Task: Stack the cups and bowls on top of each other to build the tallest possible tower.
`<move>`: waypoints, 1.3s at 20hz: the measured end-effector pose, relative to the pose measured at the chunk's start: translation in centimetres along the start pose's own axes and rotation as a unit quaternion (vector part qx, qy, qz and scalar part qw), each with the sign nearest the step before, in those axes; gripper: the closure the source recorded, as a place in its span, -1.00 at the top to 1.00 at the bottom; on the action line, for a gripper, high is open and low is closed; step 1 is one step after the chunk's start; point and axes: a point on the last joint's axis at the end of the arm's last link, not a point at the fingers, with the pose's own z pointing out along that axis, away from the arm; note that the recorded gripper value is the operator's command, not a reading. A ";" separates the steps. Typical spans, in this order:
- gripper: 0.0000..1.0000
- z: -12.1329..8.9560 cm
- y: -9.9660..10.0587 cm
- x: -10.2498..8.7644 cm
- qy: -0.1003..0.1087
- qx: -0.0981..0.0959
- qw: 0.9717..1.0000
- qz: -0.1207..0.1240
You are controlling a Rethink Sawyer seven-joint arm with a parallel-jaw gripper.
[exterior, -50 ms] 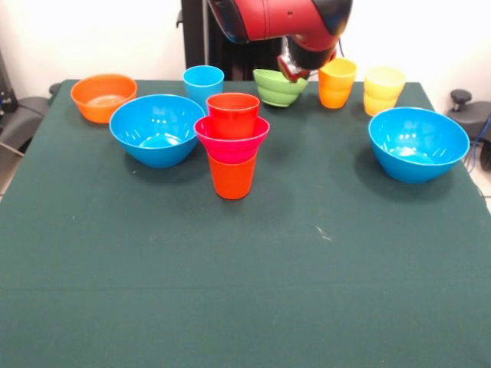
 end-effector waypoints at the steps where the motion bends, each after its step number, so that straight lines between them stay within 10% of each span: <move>1: -1.00 0.0 0.0 0.0 0.000 0.000 1.000 0.000; 11: -1.00 -0.5 0.1 0.1 0.000 0.018 1.000 -0.008; 18: -1.00 -4.8 -1.2 1.2 -0.015 0.108 0.993 -0.034; 26: -1.00 -7.7 -2.9 2.3 -0.031 0.145 0.989 -0.023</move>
